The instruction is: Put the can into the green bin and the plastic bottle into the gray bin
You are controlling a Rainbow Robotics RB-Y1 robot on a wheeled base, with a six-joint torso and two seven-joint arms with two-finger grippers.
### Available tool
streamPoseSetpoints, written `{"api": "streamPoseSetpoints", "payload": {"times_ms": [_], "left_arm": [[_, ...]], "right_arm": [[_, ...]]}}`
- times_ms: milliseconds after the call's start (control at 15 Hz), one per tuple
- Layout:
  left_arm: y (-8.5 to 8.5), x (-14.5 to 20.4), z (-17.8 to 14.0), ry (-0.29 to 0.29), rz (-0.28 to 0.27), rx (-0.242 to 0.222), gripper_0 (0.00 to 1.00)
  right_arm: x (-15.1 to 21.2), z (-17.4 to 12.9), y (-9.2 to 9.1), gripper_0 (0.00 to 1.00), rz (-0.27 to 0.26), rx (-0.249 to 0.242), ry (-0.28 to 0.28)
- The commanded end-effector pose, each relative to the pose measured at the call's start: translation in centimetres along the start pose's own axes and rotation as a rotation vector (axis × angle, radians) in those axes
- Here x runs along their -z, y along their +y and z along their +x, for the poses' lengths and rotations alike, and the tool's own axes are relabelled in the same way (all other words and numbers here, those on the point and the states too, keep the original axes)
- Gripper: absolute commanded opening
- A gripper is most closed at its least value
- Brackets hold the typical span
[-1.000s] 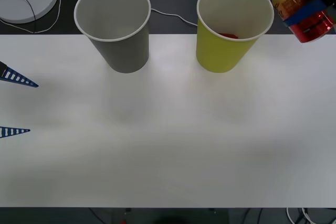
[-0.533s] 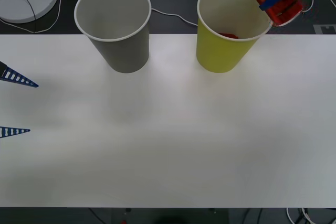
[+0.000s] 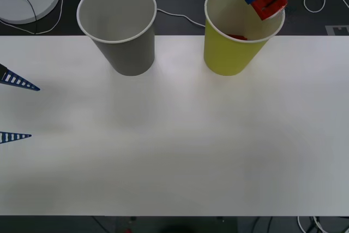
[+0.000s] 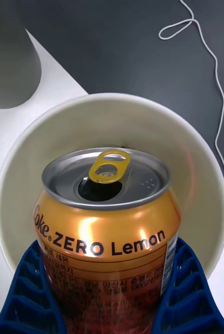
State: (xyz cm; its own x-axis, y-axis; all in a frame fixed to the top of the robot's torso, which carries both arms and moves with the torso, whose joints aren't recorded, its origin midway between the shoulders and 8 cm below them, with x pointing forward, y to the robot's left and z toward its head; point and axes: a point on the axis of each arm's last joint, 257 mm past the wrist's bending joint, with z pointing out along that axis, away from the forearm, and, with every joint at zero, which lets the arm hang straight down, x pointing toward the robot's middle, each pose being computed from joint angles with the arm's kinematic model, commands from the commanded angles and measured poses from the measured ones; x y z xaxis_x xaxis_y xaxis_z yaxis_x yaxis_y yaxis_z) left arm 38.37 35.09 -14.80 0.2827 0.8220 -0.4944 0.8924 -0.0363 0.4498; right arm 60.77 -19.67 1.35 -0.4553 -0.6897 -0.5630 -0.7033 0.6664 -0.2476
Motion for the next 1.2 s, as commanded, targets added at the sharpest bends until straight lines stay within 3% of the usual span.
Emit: {"api": "streamPoseSetpoints", "payload": {"times_ms": [67,133,333,667,800,1200], "left_arm": [[0.0,0.0,0.0,0.0,0.0,0.0,1.0],[0.0,0.0,0.0,0.0,0.0,0.0,1.0],[0.0,0.0,0.0,0.0,0.0,0.0,1.0],[0.0,0.0,0.0,0.0,0.0,0.0,1.0],[0.0,0.0,0.0,0.0,0.0,0.0,1.0],[0.0,0.0,0.0,0.0,0.0,0.0,1.0]], "right_arm": [[-0.4,-0.3,0.0,0.0,0.021,0.022,0.012],[-0.4,-0.4,0.0,0.09,0.021,0.026,0.012],[-0.4,-0.4,0.1,1.0,0.017,0.029,0.01],[0.9,0.6,0.1,1.0,0.003,0.041,0.034],[2.8,1.2,0.3,1.0,-0.029,0.044,0.033],[7.6,3.2,0.9,1.0,-0.096,0.095,-0.036]]}}
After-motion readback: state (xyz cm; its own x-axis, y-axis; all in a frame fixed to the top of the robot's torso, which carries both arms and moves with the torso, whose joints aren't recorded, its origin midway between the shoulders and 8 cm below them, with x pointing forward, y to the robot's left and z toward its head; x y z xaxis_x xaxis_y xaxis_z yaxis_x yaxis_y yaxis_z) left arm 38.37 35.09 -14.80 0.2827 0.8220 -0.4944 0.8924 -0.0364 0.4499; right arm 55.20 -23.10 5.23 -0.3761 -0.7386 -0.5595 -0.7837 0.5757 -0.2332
